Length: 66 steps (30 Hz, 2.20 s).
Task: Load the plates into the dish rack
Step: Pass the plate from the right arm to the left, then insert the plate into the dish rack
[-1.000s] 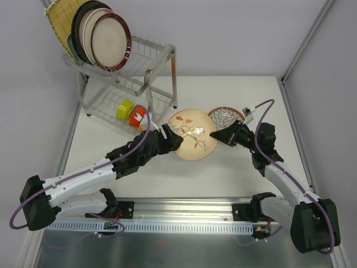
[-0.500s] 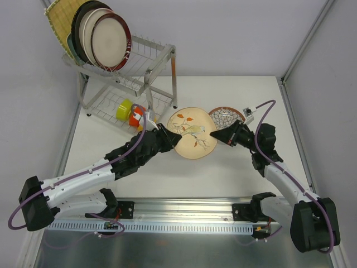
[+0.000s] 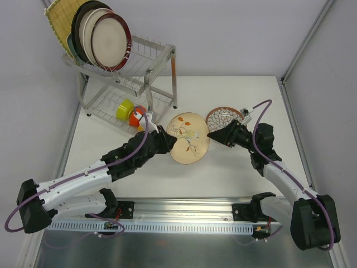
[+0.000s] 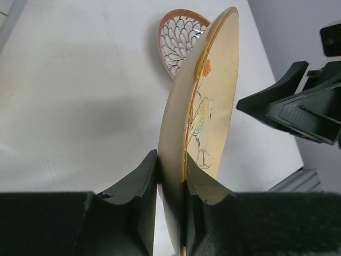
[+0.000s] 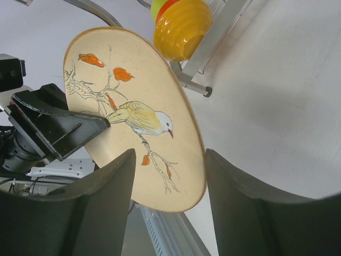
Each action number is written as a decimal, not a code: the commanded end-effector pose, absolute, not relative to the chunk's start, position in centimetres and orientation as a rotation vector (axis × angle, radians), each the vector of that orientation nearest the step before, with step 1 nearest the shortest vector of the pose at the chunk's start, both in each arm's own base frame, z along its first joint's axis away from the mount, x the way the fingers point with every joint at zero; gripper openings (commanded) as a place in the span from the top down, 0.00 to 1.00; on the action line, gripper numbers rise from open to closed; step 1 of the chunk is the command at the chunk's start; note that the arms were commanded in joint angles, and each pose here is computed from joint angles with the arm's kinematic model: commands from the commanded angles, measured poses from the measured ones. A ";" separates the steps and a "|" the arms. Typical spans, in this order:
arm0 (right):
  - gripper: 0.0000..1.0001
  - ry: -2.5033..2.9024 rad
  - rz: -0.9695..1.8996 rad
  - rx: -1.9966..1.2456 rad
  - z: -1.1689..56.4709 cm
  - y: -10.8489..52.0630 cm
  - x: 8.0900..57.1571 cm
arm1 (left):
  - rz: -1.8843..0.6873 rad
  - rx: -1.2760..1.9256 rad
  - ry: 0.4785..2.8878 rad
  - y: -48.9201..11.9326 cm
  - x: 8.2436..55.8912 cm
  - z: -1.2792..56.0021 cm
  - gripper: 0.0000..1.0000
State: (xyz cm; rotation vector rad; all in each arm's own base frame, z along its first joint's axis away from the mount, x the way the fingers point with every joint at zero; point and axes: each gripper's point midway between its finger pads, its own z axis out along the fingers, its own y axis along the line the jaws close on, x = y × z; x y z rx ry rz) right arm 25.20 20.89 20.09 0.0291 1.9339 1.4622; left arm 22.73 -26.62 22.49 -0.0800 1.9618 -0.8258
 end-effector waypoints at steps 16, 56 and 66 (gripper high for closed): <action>0.00 2.012 1.013 0.008 21.8 16.7 26.1 | -0.736 0.399 1.533 -26.2 22.0 35.3 1.00; 0.00 2.206 0.840 0.091 21.8 14.9 27.0 | -0.241 0.371 0.870 -16.4 28.3 67.5 1.00; 0.00 2.248 0.833 0.076 20.8 15.0 26.9 | -0.132 0.364 0.894 -12.5 32.6 67.2 1.00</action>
